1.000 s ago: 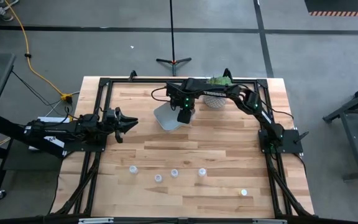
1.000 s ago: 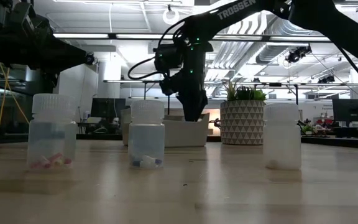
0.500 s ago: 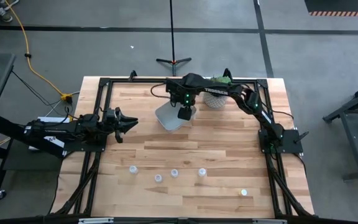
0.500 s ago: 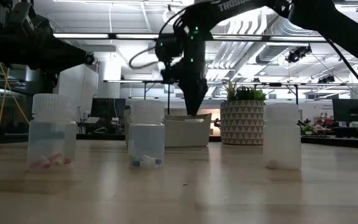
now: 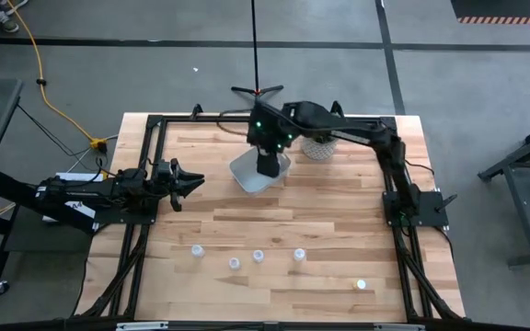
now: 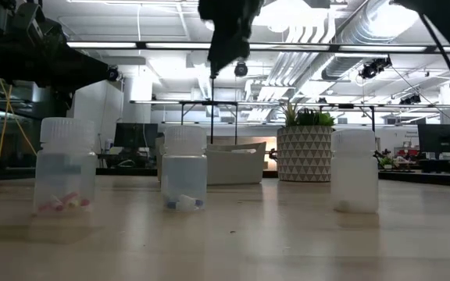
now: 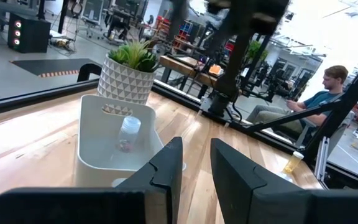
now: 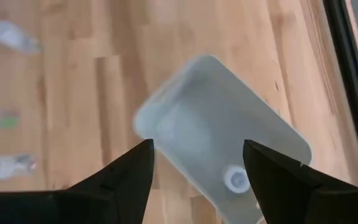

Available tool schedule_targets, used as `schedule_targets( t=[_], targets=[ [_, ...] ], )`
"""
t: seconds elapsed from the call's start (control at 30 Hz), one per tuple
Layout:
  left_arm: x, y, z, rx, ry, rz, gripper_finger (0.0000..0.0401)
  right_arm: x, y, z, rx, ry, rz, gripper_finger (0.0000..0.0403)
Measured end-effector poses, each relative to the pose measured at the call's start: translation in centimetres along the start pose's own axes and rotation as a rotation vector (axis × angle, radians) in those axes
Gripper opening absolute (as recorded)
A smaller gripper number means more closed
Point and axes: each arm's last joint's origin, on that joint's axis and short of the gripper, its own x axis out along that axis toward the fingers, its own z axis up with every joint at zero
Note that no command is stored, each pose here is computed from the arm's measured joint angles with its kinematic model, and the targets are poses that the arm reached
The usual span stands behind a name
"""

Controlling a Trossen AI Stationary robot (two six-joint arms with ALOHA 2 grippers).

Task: Pick and place pill bottles into a basket
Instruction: Put the white medicine bottle into the white bin

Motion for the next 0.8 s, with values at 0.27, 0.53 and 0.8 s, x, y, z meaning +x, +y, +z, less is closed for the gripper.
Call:
schedule_targets(
  t=[0.27,0.53,0.8],
  targets=[
    [0.0,0.0,0.0,0.000,0.001,-0.001,0.0120,-2.0,7.2,-1.5,-0.197,0.101,0.153,0.0232],
    [0.0,0.0,0.0,0.000,0.001,-0.002,0.0120,2.0,12.0,-6.4,-0.142,0.467,0.295,0.0231],
    [0.0,0.0,0.0,0.000,0.002,-0.005,0.0120,2.1,16.8,-9.7,-0.237,0.281,0.152,0.0231]
  ],
)
